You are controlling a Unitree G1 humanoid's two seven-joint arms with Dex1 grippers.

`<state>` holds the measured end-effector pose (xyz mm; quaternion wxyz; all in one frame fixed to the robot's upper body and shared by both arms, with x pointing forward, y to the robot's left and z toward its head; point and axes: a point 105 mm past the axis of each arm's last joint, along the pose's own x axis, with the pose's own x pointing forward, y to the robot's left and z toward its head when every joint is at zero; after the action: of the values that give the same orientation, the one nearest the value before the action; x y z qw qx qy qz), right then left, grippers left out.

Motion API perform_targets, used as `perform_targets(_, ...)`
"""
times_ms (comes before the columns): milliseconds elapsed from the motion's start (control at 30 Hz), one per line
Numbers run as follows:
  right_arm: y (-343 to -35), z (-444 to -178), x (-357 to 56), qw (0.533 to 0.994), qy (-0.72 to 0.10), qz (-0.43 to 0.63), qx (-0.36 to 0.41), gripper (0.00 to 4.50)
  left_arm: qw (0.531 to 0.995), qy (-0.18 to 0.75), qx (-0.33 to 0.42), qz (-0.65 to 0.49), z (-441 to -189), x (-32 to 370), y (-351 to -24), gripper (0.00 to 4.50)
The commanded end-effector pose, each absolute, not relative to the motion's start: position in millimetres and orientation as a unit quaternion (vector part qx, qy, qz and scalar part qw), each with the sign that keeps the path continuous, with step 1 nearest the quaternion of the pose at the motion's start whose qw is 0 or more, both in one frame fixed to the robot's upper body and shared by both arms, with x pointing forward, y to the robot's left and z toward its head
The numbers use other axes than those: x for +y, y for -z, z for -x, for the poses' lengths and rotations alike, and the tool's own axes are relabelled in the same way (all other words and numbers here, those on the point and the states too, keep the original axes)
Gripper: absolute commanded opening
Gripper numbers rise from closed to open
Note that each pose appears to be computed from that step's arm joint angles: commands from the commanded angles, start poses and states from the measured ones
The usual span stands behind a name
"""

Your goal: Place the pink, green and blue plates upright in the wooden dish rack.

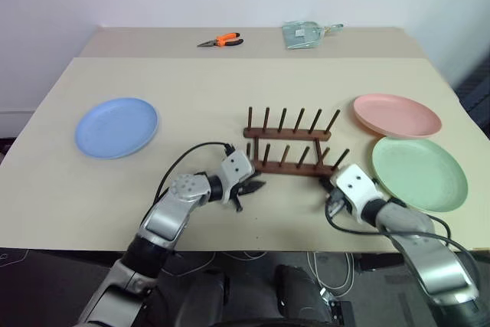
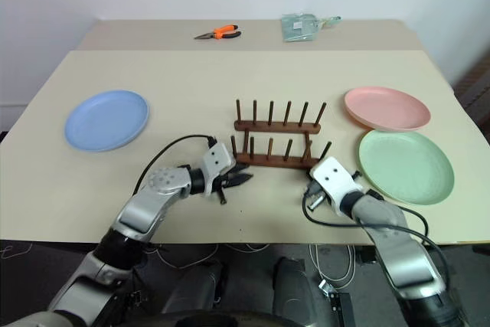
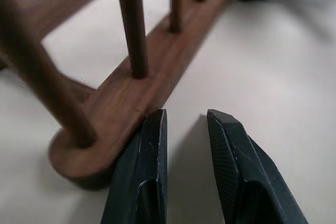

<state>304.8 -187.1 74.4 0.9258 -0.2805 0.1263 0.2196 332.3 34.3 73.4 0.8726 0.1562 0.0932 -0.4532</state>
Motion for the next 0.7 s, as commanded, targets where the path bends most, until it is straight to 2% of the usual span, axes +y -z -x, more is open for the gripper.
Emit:
perform_targets(33,-77.6,-326.9,-193.3,0.927,-0.185,0.307,0.109,0.0,0.908,0.374,0.096,-0.161,-357.4,58.6,-72.4,1.25)
perform_targets(133,-84.8,-340.3,-195.4,0.928,-0.173,0.316,0.093,0.0,0.911,0.369,0.09,-0.16,-363.3,61.8,-75.2,1.25)
perform_targets(233,-91.9,-342.7,-196.9,0.929,-0.179,0.312,0.084,0.0,0.912,0.369,0.086,-0.158,-365.6,64.3,-77.4,1.25)
perform_targets(333,-123.4,-332.9,-207.4,0.925,-0.182,0.33,0.047,0.82,0.913,0.373,0.072,-0.152,-364.5,69.0,-86.3,1.18)
perform_targets(400,-153.9,-324.5,-230.7,0.91,-0.156,0.382,0.026,1.79,0.899,0.411,0.051,-0.141,-352.0,64.6,-97.8,1.18)
perform_targets(500,-172.9,-318.7,-256.3,0.877,-0.131,0.461,0.033,3.35,0.883,0.451,0.035,-0.128,-336.8,59.0,-107.0,1.18)
perform_targets(567,-178.3,-320.5,-278.7,0.838,-0.118,0.531,0.051,3.35,0.866,0.487,0.028,-0.114,-322.5,50.8,-111.9,1.18)
perform_targets(700,-169.9,-333.2,-309.9,0.799,-0.102,0.587,0.085,3.35,0.845,0.526,0.02,-0.098,-306.6,37.3,-118.1,1.18)
